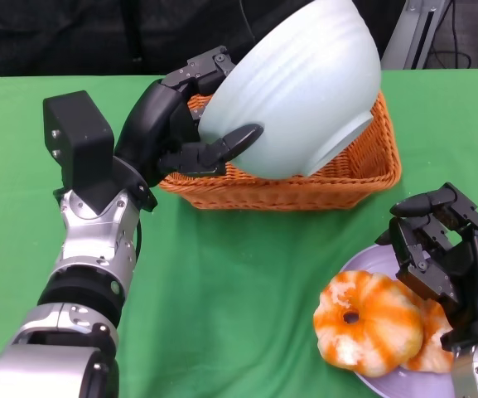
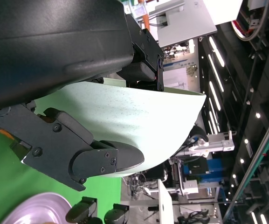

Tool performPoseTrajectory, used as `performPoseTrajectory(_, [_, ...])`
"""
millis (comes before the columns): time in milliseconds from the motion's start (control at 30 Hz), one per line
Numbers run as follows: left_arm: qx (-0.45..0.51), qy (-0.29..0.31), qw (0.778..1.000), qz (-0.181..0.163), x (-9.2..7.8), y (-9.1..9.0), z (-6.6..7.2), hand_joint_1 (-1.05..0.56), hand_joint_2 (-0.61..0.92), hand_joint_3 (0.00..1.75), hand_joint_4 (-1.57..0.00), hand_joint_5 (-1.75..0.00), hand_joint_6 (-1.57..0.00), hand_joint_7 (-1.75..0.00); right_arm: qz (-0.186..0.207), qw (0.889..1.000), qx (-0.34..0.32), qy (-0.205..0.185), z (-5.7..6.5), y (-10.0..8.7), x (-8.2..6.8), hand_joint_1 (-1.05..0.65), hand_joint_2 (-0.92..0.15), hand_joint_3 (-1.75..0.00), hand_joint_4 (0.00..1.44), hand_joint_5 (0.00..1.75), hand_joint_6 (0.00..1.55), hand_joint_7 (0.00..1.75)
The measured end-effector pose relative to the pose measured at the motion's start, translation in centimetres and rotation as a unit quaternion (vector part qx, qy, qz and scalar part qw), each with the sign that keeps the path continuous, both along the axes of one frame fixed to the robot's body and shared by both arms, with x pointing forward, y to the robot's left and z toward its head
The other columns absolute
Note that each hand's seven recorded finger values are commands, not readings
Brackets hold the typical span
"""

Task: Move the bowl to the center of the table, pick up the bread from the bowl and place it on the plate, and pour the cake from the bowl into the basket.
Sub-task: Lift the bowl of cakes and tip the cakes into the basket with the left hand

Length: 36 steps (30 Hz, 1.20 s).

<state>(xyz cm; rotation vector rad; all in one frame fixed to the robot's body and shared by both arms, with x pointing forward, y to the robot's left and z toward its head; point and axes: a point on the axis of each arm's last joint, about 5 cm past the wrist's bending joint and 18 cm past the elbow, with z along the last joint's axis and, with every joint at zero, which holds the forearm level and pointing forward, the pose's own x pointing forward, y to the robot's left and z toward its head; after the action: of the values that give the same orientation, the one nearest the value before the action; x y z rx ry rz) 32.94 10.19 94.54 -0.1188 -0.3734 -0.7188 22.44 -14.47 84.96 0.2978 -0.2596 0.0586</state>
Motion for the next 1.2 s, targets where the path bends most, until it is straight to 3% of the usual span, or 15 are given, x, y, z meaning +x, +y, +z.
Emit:
performPoseTrajectory(333, [-0.015,0.032,0.999,-0.015,0.48,-0.60,0.51,-0.09,0.61,1.06,-0.74,-1.63,-0.73,-1.54,0.002,1.000,0.001,0.000,-0.02,0.10,-0.01,-0.12,-0.72,-0.73,0.72,1.61,0.63,1.31])
performPoseTrajectory(900, [-0.076,0.126,0.989,-0.019,0.59,-0.83,-0.36,-0.10,0.63,1.02,-0.72,-1.69,-0.72,-1.55,0.010,1.000,0.000,0.000,-0.12,0.13,-0.05,-0.10,-0.68,-0.83,0.74,1.60,0.65,1.33])
performPoseTrajectory(1200, [-0.094,0.151,0.984,-0.027,0.83,-1.00,-0.12,-0.09,0.65,1.00,-0.72,-1.70,-0.73,-1.55,0.011,1.000,0.001,0.004,-0.34,0.21,-0.14,-0.10,-0.64,-0.91,0.73,1.62,0.64,1.34])
